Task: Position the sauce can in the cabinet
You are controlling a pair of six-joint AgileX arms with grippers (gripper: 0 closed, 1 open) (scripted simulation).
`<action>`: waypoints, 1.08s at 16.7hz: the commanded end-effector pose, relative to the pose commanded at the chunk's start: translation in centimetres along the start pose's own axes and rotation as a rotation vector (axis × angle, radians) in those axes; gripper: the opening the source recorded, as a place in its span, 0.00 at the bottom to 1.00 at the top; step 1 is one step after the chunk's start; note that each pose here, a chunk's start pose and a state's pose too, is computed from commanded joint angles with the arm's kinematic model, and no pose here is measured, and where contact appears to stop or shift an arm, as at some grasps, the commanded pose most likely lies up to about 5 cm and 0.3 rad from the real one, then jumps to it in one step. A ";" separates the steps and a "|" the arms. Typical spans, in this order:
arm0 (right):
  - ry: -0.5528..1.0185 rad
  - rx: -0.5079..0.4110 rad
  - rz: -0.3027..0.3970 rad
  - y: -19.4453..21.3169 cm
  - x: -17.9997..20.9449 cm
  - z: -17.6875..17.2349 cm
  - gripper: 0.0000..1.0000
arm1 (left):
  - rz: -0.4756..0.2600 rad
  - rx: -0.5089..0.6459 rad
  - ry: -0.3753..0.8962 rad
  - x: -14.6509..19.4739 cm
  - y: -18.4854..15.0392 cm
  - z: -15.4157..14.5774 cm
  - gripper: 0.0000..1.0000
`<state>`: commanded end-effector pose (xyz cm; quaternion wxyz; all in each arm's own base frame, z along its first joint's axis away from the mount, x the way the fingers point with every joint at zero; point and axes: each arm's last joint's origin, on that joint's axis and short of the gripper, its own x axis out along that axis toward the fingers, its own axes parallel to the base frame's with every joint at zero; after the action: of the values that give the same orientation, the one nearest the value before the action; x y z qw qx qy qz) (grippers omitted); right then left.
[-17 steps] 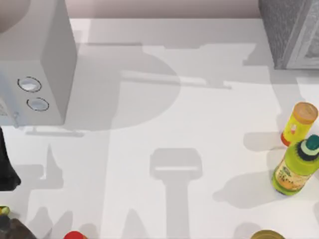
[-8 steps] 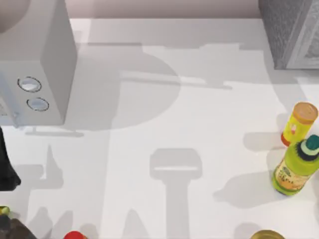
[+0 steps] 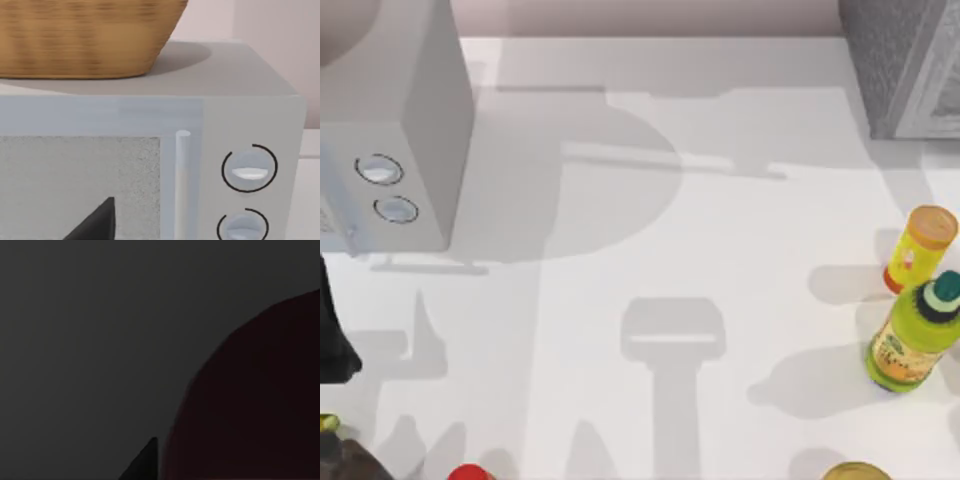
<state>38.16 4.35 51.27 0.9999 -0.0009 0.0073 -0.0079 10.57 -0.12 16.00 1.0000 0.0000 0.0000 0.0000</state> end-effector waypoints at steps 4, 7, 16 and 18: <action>-0.003 0.003 0.018 0.2 1.6 -0.5 0.00 | 0.000 0.000 0.000 0.0 0.0 0.0 1.00; -0.003 0.003 0.018 0.2 1.6 -0.5 0.00 | 0.000 0.000 0.000 0.0 0.0 0.0 1.00; -0.003 0.003 0.018 0.2 1.6 -0.5 0.68 | 0.000 0.000 0.000 0.0 0.0 0.0 1.00; -0.003 0.003 0.018 0.2 1.6 -0.5 0.83 | 0.000 0.000 0.000 0.0 0.0 0.0 1.00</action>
<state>39.74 4.57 50.76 1.0000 0.0007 0.0059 0.0011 10.57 -0.12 16.00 1.0000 0.0000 0.0000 0.0000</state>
